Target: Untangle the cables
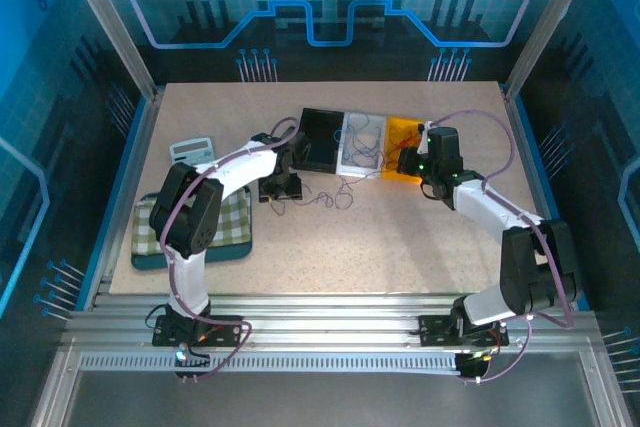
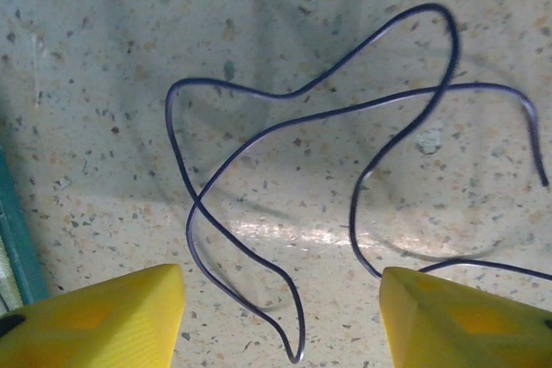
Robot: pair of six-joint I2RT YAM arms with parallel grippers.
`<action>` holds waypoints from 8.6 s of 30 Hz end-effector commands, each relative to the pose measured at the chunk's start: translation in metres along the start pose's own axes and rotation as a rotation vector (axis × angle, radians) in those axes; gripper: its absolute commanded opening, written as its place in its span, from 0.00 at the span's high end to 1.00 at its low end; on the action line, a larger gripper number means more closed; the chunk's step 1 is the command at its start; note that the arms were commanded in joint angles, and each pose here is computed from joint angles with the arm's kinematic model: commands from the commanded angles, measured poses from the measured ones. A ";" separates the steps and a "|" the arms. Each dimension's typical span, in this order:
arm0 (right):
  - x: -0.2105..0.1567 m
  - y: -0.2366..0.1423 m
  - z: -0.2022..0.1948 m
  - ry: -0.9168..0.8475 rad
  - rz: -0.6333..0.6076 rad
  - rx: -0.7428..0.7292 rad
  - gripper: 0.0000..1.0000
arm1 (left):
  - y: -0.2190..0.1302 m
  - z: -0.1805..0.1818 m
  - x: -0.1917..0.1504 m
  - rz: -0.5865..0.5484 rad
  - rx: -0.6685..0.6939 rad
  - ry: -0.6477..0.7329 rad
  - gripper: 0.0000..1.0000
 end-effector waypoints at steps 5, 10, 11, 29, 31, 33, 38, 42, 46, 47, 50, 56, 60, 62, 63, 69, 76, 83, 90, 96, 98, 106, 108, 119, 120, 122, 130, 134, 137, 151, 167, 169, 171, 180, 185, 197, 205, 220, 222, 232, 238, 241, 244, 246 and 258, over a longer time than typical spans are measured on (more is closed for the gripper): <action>0.004 -0.005 -0.002 -0.003 -0.014 0.004 1.00 | 0.008 0.012 -0.001 0.000 -0.050 -0.084 0.15; 0.002 -0.004 -0.002 0.001 -0.009 0.010 1.00 | 0.019 0.006 0.009 -0.015 -0.097 -0.100 0.16; 0.002 -0.004 -0.001 0.002 -0.007 0.011 1.00 | 0.021 0.004 0.010 -0.014 -0.105 -0.099 0.17; 0.007 -0.002 -0.001 0.006 -0.014 0.011 1.00 | 0.017 -0.007 0.018 -0.005 -0.101 -0.072 1.00; 0.006 -0.001 -0.001 0.005 -0.011 0.011 1.00 | -0.001 -0.006 0.021 -0.051 -0.109 -0.072 1.00; 0.006 -0.001 -0.001 0.006 -0.008 0.011 1.00 | -0.025 -0.004 0.025 -0.103 -0.116 -0.073 1.00; 0.002 0.001 -0.003 0.011 0.000 0.002 1.00 | -0.083 -0.005 0.037 -0.227 -0.169 -0.058 1.00; 0.003 0.002 -0.003 0.013 -0.003 0.000 1.00 | -0.113 -0.017 0.054 -0.294 -0.241 -0.038 1.00; 0.005 0.002 -0.002 0.013 -0.007 0.005 1.00 | -0.125 -0.039 0.079 -0.336 -0.304 -0.018 1.00; 0.006 0.002 -0.002 0.012 -0.008 0.007 1.00 | -0.126 -0.045 0.086 -0.351 -0.314 -0.012 1.00; 0.007 -0.002 -0.001 0.011 -0.014 0.007 1.00 | -0.122 -0.061 0.106 -0.374 -0.323 0.001 1.00; 0.005 -0.010 -0.002 -0.005 -0.016 -0.005 1.00 | -0.095 -0.079 0.140 -0.451 -0.278 -0.018 1.00; 0.003 -0.016 -0.004 -0.015 -0.018 -0.020 1.00 | -0.089 -0.081 0.151 -0.489 -0.291 -0.057 1.00; 0.001 -0.018 -0.006 -0.015 -0.015 -0.025 1.00 | -0.083 -0.083 0.154 -0.496 -0.296 -0.059 1.00; 0.001 -0.018 -0.007 -0.013 -0.016 -0.026 1.00 | -0.080 -0.084 0.155 -0.496 -0.295 -0.055 1.00; 0.002 -0.018 -0.006 -0.011 -0.018 -0.018 1.00 | -0.058 -0.085 0.160 -0.503 -0.239 -0.050 1.00; 0.011 -0.019 0.005 -0.025 -0.037 0.046 1.00 | -0.029 -0.087 0.152 -0.421 -0.222 -0.069 0.77; 0.012 -0.020 0.032 -0.096 -0.026 0.190 1.00 | -0.059 -0.091 0.145 -0.444 -0.296 -0.084 0.26; -0.020 -0.012 0.077 -0.276 0.080 0.340 1.00 | -0.103 -0.083 0.136 -0.491 -0.401 -0.113 0.16; -0.052 0.008 0.111 -0.408 0.263 0.474 0.99 | -0.097 -0.064 0.119 -0.442 -0.468 -0.222 0.12; -0.060 0.017 0.119 -0.427 0.321 0.498 0.99 | -0.090 -0.055 0.115 -0.431 -0.456 -0.263 0.12; -0.081 0.058 0.126 -0.433 0.432 0.405 0.92 | -0.060 -0.032 0.093 -0.367 -0.371 -0.326 0.13; -0.082 0.066 0.123 -0.429 0.447 0.361 0.87 | -0.058 -0.029 0.089 -0.359 -0.362 -0.332 0.13; -0.098 0.093 0.119 -0.431 0.538 0.268 0.53 | -0.059 -0.024 0.086 -0.353 -0.366 -0.346 0.13; -0.099 0.094 0.119 -0.435 0.543 0.262 0.53 | -0.059 -0.023 0.086 -0.354 -0.365 -0.348 0.13; -0.103 0.097 0.120 -0.441 0.554 0.262 0.54 | -0.060 -0.022 0.086 -0.356 -0.364 -0.350 0.13; -0.106 0.102 0.121 -0.452 0.558 0.274 0.87 | -0.059 -0.019 0.086 -0.353 -0.360 -0.361 0.14; -0.093 0.083 0.126 -0.432 0.486 0.362 0.98 | -0.052 -0.008 0.084 -0.341 -0.347 -0.413 0.14; -0.080 0.065 0.138 -0.416 0.435 0.469 0.99 | -0.043 0.004 0.081 -0.331 -0.334 -0.480 0.14; 0.035 0.091 0.177 -0.278 0.181 0.551 0.97 | -0.016 0.040 0.066 -0.287 -0.298 -0.668 0.14; 0.083 0.149 0.179 -0.201 0.085 0.495 0.95 | -0.024 0.043 0.065 -0.300 -0.297 -0.658 0.14; 0.087 0.146 0.179 -0.203 0.064 0.472 0.95 | -0.023 0.044 0.064 -0.298 -0.297 -0.667 0.14; 0.091 0.144 0.178 -0.207 0.044 0.455 0.95 | -0.022 0.044 0.064 -0.295 -0.299 -0.671 0.14; 0.126 0.098 0.195 -0.195 -0.119 0.630 0.97 | -0.017 0.044 0.063 -0.288 -0.298 -0.679 0.14; 0.135 0.068 0.200 -0.169 -0.182 0.690 0.97 | -0.017 0.046 0.064 -0.288 -0.296 -0.682 0.14; 0.118 0.063 0.188 -0.117 -0.184 0.673 0.98 | -0.010 0.045 0.062 -0.264 -0.299 -0.688 0.14; 0.109 0.094 0.178 -0.120 -0.118 0.612 0.98 | -0.012 0.045 0.063 -0.270 -0.300 -0.685 0.14; 0.079 0.129 0.145 -0.104 -0.022 0.360 0.96 | -0.012 0.054 0.066 -0.282 -0.289 -0.706 0.14; 0.076 0.131 0.145 -0.114 -0.009 0.347 0.95 | -0.012 0.055 0.067 -0.283 -0.290 -0.709 0.14; 0.066 0.157 0.144 -0.146 0.053 0.231 0.94 | -0.010 0.054 0.071 -0.276 -0.294 -0.706 0.14; 0.059 0.169 0.157 -0.250 0.071 0.193 0.94 | -0.011 0.058 0.070 -0.275 -0.284 -0.704 0.14; 0.051 0.172 0.164 -0.306 0.101 0.187 0.94 | -0.009 0.059 0.070 -0.269 -0.281 -0.706 0.14; 0.040 0.171 0.168 -0.349 0.127 0.174 0.94 | -0.008 0.059 0.070 -0.268 -0.280 -0.708 0.14; 0.033 0.171 0.167 -0.361 0.144 0.157 0.94 | -0.008 0.059 0.070 -0.269 -0.281 -0.705 0.14; 0.025 0.169 0.165 -0.398 0.208 0.079 0.84 | -0.001 0.060 0.069 -0.257 -0.283 -0.715 0.14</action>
Point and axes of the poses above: each hand's point on the last joint's axis, 136 mm out from that joint toward the fingers, its own y axis out along the fingers, its own z axis along the line the jaws close on, x = y × z, the point moved 8 cm from there along -y, back along the fingers, and after that the axes turned 4 degrees about -y, right-handed, at the moved point
